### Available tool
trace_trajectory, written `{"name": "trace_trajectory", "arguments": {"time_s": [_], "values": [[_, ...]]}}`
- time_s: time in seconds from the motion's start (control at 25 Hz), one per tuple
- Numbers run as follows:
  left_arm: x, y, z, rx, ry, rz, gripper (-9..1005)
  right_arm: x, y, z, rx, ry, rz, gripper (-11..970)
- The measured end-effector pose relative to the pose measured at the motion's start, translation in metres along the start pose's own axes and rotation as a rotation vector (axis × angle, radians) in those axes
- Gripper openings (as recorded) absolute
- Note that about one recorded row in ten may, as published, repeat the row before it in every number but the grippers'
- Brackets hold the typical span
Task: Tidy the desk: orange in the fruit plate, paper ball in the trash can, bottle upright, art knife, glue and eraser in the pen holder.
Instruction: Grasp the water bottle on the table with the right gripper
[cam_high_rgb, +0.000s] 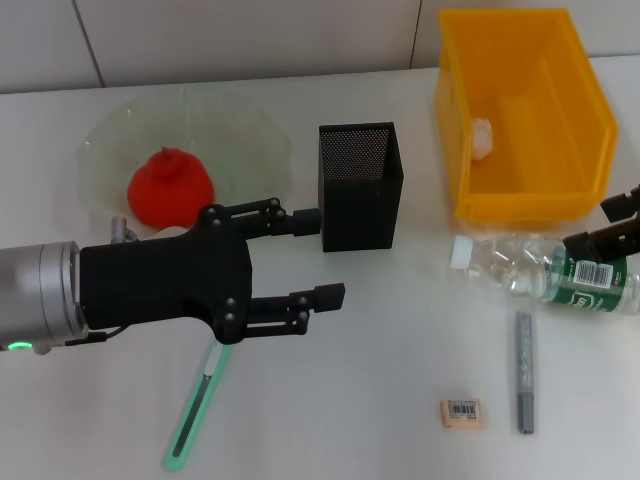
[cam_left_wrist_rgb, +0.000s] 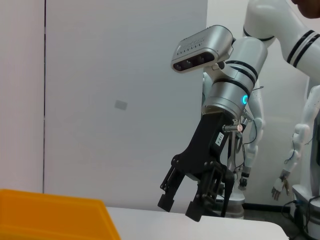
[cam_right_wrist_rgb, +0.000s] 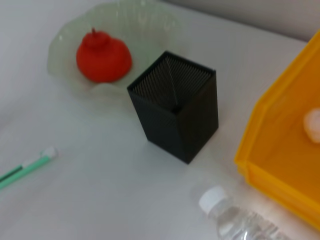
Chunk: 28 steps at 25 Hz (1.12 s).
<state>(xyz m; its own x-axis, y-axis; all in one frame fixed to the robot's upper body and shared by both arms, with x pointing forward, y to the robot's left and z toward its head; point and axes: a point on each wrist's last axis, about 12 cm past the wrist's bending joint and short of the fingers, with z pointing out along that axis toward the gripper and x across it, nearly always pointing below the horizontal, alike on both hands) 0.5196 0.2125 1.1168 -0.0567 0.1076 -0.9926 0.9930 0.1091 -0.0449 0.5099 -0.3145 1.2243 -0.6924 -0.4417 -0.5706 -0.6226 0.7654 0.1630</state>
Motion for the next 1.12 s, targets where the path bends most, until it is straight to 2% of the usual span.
{"name": "trace_trajectory", "arguments": {"time_s": [0.16,0.4,0.68,0.8,1.12], "values": [[0.000,-0.001,0.001,0.003,-0.003,-0.002,742,-0.006,-0.001,0.001,0.025,0.084,-0.041,759],[0.002,-0.001,0.001,0.003,-0.007,-0.019,742,-0.013,-0.001,0.006,0.098,0.201,-0.221,759],[0.003,-0.003,0.003,0.010,-0.013,-0.025,741,-0.020,-0.006,0.015,0.177,0.260,-0.362,759],[0.004,-0.003,0.004,0.006,-0.014,-0.029,741,-0.023,-0.008,0.026,0.171,0.264,-0.443,759],[0.003,-0.002,0.004,0.003,-0.019,-0.028,741,-0.023,-0.014,0.054,0.117,0.307,-0.486,759]]}}
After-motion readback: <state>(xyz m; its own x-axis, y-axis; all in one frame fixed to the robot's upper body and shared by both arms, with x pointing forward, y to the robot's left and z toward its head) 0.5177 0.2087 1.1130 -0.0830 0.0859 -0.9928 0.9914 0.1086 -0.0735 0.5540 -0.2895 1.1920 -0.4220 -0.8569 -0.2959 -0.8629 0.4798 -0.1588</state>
